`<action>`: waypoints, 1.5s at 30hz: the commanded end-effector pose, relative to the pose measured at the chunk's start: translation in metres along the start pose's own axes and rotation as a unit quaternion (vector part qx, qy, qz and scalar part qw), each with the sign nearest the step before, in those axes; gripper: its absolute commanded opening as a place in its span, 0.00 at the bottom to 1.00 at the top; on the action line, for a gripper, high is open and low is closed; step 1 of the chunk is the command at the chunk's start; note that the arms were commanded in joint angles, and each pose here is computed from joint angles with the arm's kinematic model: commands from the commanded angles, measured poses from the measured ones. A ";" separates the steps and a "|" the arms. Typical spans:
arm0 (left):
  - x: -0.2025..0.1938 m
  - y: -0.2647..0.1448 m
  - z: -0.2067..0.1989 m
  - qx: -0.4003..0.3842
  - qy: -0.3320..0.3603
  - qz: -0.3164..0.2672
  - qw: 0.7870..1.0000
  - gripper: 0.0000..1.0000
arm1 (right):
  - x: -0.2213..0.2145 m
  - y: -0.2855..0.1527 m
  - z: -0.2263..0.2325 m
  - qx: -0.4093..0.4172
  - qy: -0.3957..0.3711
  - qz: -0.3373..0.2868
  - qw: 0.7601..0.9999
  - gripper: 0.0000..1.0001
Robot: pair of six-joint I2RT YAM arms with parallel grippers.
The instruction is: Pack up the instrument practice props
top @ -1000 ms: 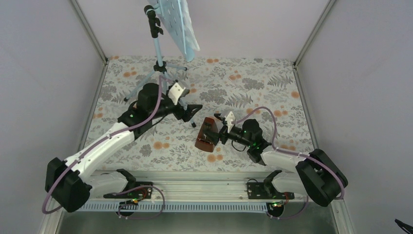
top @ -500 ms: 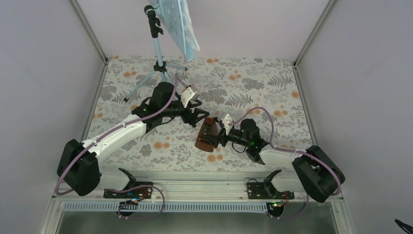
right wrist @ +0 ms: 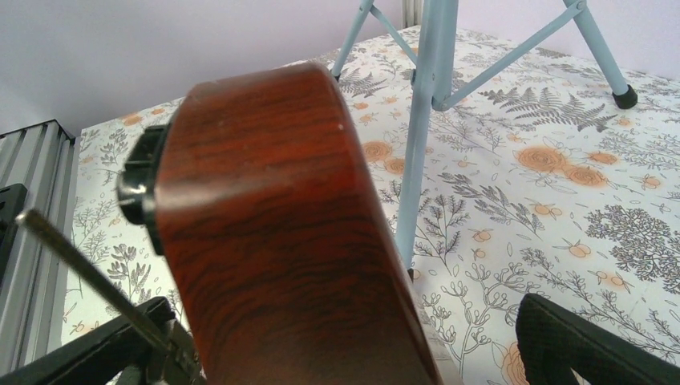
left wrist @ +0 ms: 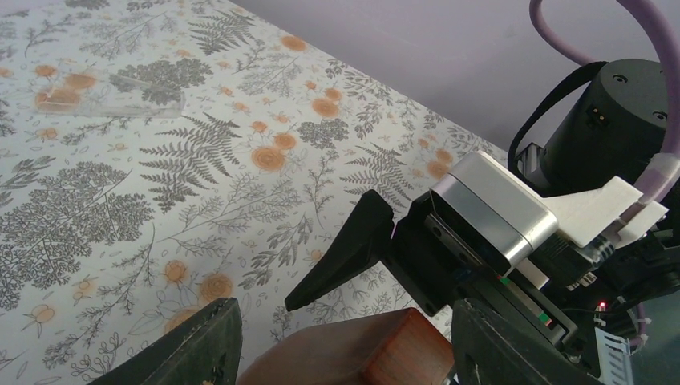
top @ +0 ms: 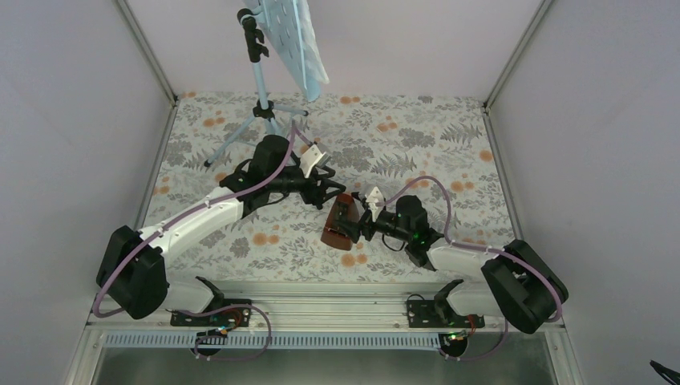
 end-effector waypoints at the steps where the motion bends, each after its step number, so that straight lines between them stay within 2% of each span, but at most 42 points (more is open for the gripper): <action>1: 0.007 0.001 -0.008 -0.018 0.012 -0.003 1.000 0.64 | 0.003 -0.002 -0.004 -0.013 -0.014 -0.009 1.000 1.00; 7: 0.006 0.003 -0.007 -0.021 0.009 0.003 1.000 0.56 | 0.001 -0.002 -0.007 -0.013 -0.012 -0.008 1.000 0.97; 14: 0.004 0.006 -0.006 -0.022 0.007 0.007 1.000 0.52 | 0.000 -0.004 -0.007 -0.010 -0.007 -0.012 1.000 0.79; 24: 0.003 0.008 -0.006 -0.024 0.007 0.013 1.000 0.45 | -0.001 -0.007 -0.006 -0.004 0.001 -0.020 1.000 0.72; 31: 0.001 0.011 -0.006 -0.026 0.006 0.018 0.999 0.40 | -0.001 -0.008 -0.006 0.000 0.005 -0.022 1.000 0.63; 36: 0.000 0.012 -0.007 -0.029 0.006 0.021 0.999 0.36 | -0.001 -0.007 -0.008 0.000 0.009 -0.022 1.000 0.59; 45: -0.003 0.016 -0.005 -0.028 0.002 0.029 0.999 0.33 | 0.000 -0.003 -0.011 -0.003 0.012 -0.016 1.000 0.61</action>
Point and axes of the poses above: each gripper's point midway between its finger pads, its own y axis out along the fingers, its own z axis along the line the jaws close on, x = y × z, the point moved 8 cm from there along -y, back along the fingers, and after that the axes turned 14 degrees about -y, right-handed, at the moved point
